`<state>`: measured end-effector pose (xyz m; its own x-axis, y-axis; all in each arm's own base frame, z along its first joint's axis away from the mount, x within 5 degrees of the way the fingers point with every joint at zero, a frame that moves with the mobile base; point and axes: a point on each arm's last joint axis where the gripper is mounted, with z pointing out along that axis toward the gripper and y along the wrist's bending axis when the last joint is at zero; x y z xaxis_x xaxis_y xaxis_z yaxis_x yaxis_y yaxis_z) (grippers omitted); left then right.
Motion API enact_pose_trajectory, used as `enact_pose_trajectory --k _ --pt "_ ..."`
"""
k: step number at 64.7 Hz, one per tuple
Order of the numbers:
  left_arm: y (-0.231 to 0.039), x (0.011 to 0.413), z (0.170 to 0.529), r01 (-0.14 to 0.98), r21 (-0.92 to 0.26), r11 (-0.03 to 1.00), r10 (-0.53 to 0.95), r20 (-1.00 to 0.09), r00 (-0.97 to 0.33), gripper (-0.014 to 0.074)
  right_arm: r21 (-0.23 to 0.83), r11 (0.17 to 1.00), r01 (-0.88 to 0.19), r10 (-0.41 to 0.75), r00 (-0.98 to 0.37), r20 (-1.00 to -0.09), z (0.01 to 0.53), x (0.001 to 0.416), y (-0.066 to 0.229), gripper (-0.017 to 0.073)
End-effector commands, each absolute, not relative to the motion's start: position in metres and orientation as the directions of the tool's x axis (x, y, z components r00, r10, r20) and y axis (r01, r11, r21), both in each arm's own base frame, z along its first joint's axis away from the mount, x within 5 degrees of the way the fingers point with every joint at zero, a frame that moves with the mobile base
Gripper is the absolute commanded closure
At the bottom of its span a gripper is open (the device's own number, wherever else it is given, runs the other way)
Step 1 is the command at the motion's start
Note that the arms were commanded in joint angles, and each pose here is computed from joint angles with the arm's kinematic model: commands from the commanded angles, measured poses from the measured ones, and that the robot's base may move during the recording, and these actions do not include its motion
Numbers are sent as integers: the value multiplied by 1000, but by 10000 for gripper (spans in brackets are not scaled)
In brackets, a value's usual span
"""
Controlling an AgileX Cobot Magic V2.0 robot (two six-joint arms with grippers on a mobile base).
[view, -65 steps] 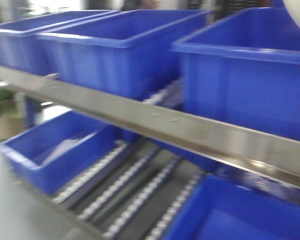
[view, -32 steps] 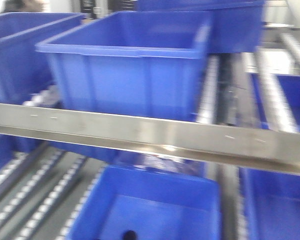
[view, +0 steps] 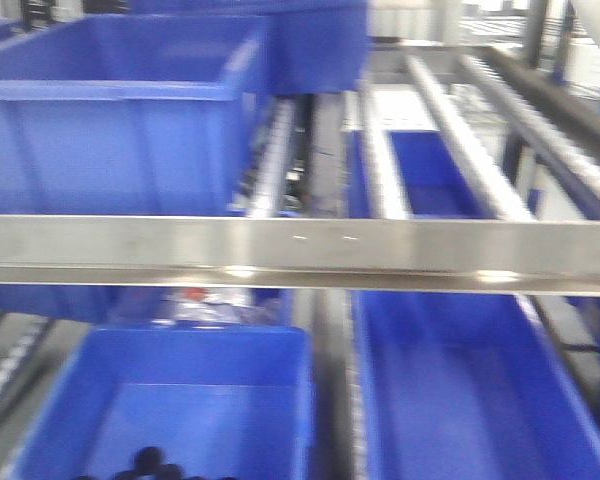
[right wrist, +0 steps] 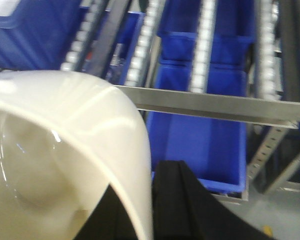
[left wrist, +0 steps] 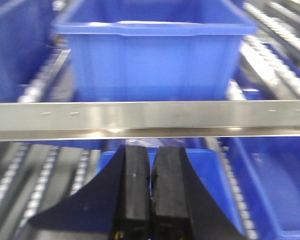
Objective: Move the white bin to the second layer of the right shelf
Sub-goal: 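Approach the shelf rack and align with the second shelf layer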
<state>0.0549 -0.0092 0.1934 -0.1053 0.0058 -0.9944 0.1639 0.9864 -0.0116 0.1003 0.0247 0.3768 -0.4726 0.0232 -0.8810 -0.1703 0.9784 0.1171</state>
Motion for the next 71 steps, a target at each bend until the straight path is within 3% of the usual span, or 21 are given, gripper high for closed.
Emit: enact_pose_trajectory --k 1,71 --pt "-10 55 193 171 -19 985 -14 -999 -31 509 123 976 -181 50 -363 -930 394 102 25 501" --pt "-10 55 193 171 -19 985 -14 -999 -31 509 123 976 -181 49 -367 -929 394 102 25 501"
